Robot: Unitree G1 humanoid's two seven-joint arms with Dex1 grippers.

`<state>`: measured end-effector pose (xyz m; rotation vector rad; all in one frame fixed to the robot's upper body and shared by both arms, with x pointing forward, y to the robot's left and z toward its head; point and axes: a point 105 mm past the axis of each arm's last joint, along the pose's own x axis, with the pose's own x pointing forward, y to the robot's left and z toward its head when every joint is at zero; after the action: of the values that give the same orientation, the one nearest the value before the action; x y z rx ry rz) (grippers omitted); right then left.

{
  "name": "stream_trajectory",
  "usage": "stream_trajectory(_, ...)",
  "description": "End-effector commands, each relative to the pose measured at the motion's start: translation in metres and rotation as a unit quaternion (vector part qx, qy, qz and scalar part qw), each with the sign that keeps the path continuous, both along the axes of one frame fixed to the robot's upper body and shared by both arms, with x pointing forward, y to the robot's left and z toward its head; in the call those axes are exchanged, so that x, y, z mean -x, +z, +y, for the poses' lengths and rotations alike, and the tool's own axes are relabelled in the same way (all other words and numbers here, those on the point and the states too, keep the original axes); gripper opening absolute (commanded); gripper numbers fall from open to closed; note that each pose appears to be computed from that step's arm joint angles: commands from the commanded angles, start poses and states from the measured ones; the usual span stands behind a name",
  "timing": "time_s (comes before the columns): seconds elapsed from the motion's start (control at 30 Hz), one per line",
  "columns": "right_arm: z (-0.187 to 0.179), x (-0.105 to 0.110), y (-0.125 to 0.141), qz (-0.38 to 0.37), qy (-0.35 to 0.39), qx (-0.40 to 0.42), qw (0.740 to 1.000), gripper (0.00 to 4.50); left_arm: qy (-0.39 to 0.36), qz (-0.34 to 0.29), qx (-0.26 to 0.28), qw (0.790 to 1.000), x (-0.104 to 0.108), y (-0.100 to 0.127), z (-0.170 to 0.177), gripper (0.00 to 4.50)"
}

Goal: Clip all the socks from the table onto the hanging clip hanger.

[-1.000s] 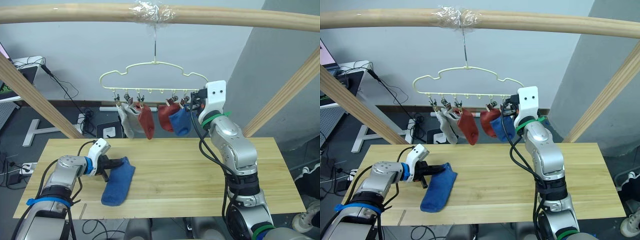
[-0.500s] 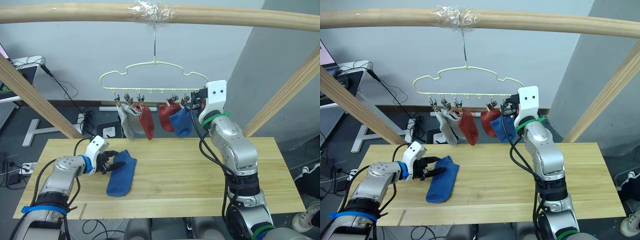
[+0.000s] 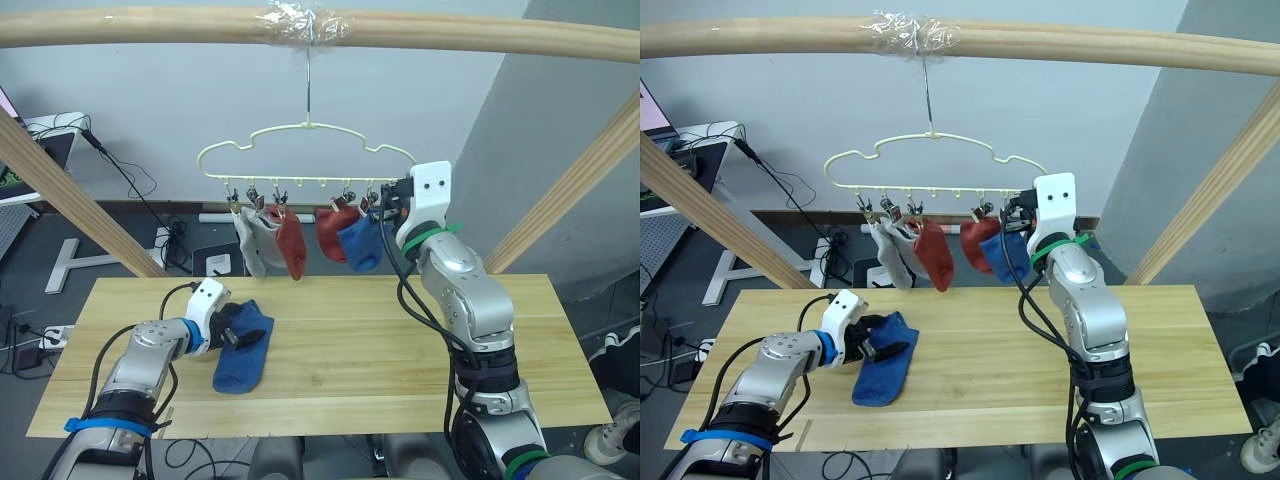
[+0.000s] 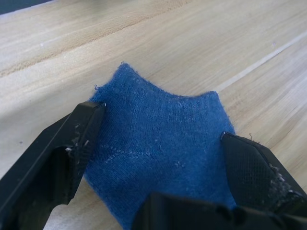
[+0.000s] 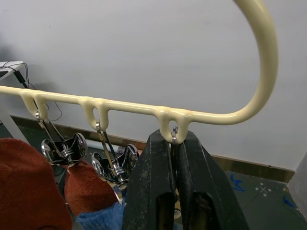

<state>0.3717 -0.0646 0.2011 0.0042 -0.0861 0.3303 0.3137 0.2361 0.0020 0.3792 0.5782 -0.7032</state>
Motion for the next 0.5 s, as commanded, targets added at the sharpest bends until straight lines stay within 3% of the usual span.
stream_trajectory(0.03,0.004,0.007,0.018,-0.034,0.009,-0.009,0.999,0.0,-0.005,0.025,-0.013,1.0,0.01,-0.015,0.0,4.3)
stream_trajectory(0.1,0.004,0.007,0.018,-0.034,0.009,-0.01,0.999,0.0,-0.006,0.029,-0.007,1.0,0.013,-0.018,-0.001,3.87)
stream_trajectory(0.5,0.005,0.008,0.018,-0.034,0.01,-0.009,0.999,0.0,-0.022,0.035,0.018,0.999,0.021,-0.018,-0.008,0.27)
